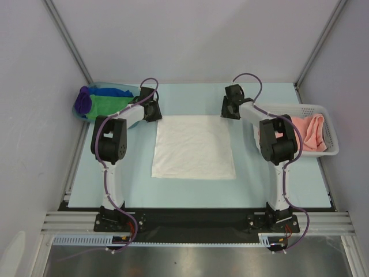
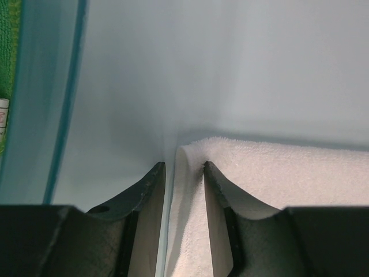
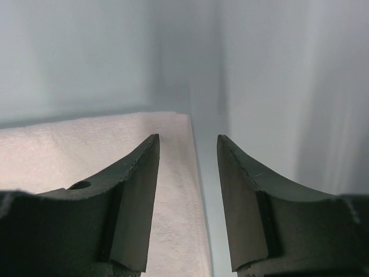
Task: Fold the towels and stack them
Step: Fold the towel
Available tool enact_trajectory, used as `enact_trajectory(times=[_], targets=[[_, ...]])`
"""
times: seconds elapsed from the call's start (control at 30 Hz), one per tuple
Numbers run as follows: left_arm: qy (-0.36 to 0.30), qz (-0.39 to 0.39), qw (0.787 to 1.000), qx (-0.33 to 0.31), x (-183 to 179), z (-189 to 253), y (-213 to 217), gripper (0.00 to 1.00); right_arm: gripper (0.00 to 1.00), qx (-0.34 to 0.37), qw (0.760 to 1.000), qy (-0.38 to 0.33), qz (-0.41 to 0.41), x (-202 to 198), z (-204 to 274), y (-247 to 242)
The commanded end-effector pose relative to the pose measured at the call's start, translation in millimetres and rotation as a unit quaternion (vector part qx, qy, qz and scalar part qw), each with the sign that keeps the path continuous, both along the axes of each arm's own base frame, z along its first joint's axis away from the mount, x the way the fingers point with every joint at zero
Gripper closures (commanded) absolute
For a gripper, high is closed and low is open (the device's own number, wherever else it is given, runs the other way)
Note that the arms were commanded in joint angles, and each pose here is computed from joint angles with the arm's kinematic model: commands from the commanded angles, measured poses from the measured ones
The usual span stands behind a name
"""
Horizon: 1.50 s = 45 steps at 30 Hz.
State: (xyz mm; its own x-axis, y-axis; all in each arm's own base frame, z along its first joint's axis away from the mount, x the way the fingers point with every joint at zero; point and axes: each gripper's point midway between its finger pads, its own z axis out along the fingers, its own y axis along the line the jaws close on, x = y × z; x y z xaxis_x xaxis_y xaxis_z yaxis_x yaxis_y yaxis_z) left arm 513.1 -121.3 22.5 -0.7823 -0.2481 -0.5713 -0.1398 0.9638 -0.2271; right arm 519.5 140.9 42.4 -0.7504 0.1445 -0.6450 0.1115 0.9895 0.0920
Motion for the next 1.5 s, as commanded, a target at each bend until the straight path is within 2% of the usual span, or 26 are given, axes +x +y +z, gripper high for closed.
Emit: enact_trajectory(times=[0.0, 0.23, 0.57, 0.6, 0.67, 0.7, 0.77, 0.8, 0.83, 0.93, 1.3, 1.47], targets=[[0.011, 0.001, 1.0, -0.007, 2, -9, 0, 0.61, 0.51, 0.03, 0.999, -0.023, 0.016, 14, 6, 14], [0.015, 0.004, 1.0, -0.012, 1, -13, -1, 0.64, 0.54, 0.032, 0.999, -0.011, 0.018, 15, -8, 17], [0.016, 0.014, 1.0, -0.021, 1, -20, -4, 0.68, 0.65, 0.022, 1.0, -0.01, 0.014, 17, -15, 12], [0.014, 0.015, 1.0, -0.022, 2, -20, -5, 0.72, 0.67, 0.025, 0.999, -0.011, 0.017, 18, -15, 14], [0.012, 0.008, 0.999, -0.035, 3, -20, -11, 0.75, 0.78, 0.024, 0.999, -0.013, 0.018, 20, -15, 14], [0.01, 0.007, 0.999, -0.039, 5, -19, -12, 0.81, 0.82, 0.024, 0.999, -0.013, 0.018, 20, -16, 14], [0.003, 0.003, 0.999, -0.046, 7, -18, -16, 0.87, 0.91, 0.026, 0.999, -0.014, 0.016, 22, -16, 12], [0.001, 0.003, 0.999, -0.047, 8, -17, -16, 0.95, 0.94, 0.028, 0.999, -0.015, 0.018, 23, -15, 13], [-0.003, 0.002, 0.999, -0.049, 9, -14, -17, 0.98, 0.99, 0.03, 0.999, -0.018, 0.017, 24, -14, 12], [-0.022, -0.004, 0.998, -0.054, 13, -6, -19, 1.0, 1.0, 0.03, 0.999, -0.027, 0.014, 28, -9, 7], [-0.158, -0.032, 0.982, -0.1, 28, 79, -32, 1.0, 1.0, 0.051, 0.994, -0.101, 0.002, 31, 50, -8], [-0.181, -0.037, 0.977, -0.109, 20, 94, -32, 1.0, 1.0, 0.066, 0.99, -0.128, 0.001, 23, 67, -8]])
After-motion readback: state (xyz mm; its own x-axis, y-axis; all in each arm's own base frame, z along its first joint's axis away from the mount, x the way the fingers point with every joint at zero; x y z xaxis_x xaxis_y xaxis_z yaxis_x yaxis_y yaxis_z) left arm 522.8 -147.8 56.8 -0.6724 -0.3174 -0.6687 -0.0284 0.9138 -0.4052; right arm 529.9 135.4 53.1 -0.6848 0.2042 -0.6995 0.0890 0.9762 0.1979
